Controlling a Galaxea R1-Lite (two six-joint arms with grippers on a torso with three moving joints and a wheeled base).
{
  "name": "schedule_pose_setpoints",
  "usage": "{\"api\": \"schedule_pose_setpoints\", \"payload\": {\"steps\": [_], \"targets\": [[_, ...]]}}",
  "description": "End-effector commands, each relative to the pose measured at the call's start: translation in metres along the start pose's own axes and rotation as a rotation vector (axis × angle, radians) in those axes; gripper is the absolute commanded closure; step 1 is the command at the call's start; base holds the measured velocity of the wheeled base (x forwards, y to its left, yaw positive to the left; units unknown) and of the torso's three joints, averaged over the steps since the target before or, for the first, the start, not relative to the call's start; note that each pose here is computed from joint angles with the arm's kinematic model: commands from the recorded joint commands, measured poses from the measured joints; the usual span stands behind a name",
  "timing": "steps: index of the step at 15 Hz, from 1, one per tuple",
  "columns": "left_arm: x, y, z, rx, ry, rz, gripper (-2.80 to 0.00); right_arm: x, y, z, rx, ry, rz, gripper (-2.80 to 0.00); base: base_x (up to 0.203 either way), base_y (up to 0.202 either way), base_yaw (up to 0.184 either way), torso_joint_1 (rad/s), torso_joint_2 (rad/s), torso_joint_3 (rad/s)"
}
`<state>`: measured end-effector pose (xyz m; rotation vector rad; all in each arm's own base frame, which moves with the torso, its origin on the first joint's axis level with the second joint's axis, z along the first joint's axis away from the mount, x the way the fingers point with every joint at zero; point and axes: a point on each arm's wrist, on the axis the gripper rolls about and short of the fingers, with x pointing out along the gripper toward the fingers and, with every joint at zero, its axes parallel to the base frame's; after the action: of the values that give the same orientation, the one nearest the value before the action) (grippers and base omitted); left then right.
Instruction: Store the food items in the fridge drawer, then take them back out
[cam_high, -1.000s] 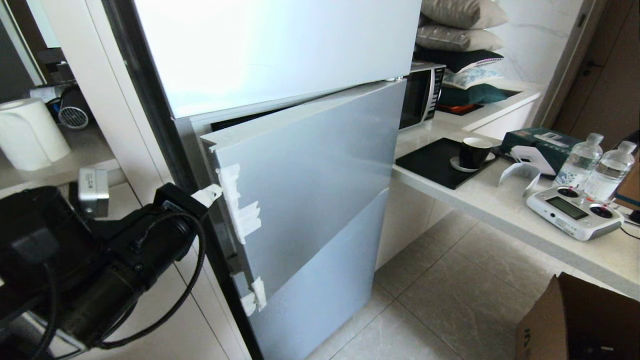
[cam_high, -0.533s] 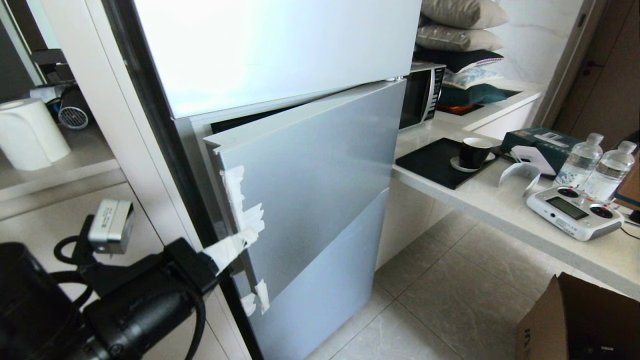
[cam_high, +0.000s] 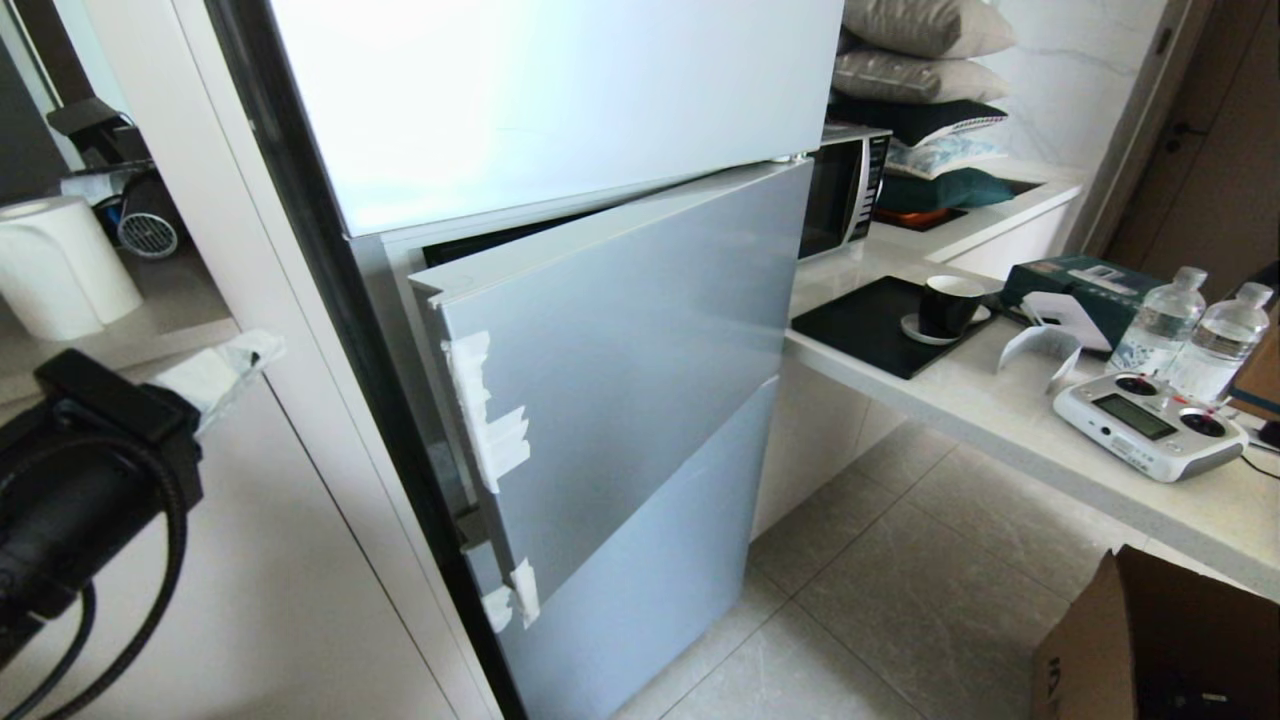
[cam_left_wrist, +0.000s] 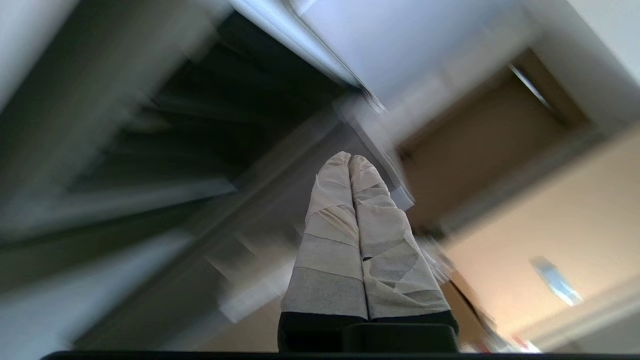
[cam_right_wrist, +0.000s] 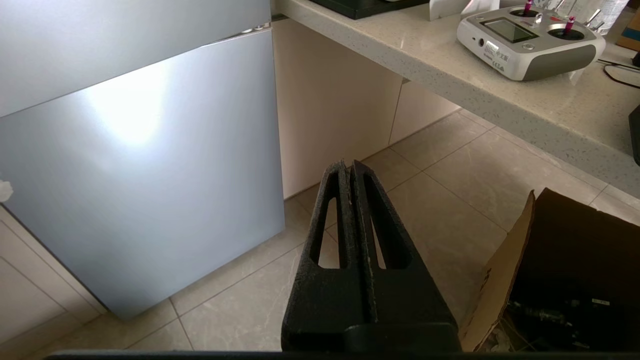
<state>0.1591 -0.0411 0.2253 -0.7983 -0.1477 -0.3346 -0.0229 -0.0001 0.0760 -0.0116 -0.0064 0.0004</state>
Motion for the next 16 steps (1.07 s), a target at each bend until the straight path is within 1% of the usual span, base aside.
{"api": "schedule_pose_setpoints", "payload": {"steps": [1,3,7,10,12,14,16], "targets": [[0.015,0.014,0.001,0.024,-0.01,0.067,0.0,0.0,0.0,0.0,-0.001,-0.001,0.001,0.0,0.0,0.0,0.0,0.0,0.0,0.0],[0.032,0.022,-0.009,0.02,0.033,0.084,0.0,0.0,0.0,0.0,-0.001,0.0,0.0,0.0,0.0,0.0,0.0,0.0,0.0,0.0],[0.067,0.028,-0.03,0.012,0.086,0.069,0.0,0.0,0.0,0.0,-0.001,-0.001,0.0,0.0,0.0,0.0,0.0,0.0,0.0,0.0],[0.087,0.023,-0.046,0.006,0.128,0.036,0.0,0.0,0.0,0.0,-0.001,-0.001,0.001,0.0,0.0,0.0,0.0,0.0,0.0,0.0],[0.101,0.021,-0.052,0.005,0.123,0.022,0.0,0.0,0.0,0.0,-0.001,-0.001,0.0,0.0,0.0,0.0,0.0,0.0,0.0,0.0],[0.111,0.017,-0.059,0.011,0.107,0.029,0.0,0.0,0.0,0.0,-0.001,0.001,0.001,0.0,0.0,0.0,0.0,0.0,0.0,0.0],[0.109,0.012,-0.067,0.021,0.13,0.014,0.0,0.0,0.0,0.0,-0.001,-0.001,0.001,0.0,0.0,0.0,0.0,0.0,0.0,0.0]]}}
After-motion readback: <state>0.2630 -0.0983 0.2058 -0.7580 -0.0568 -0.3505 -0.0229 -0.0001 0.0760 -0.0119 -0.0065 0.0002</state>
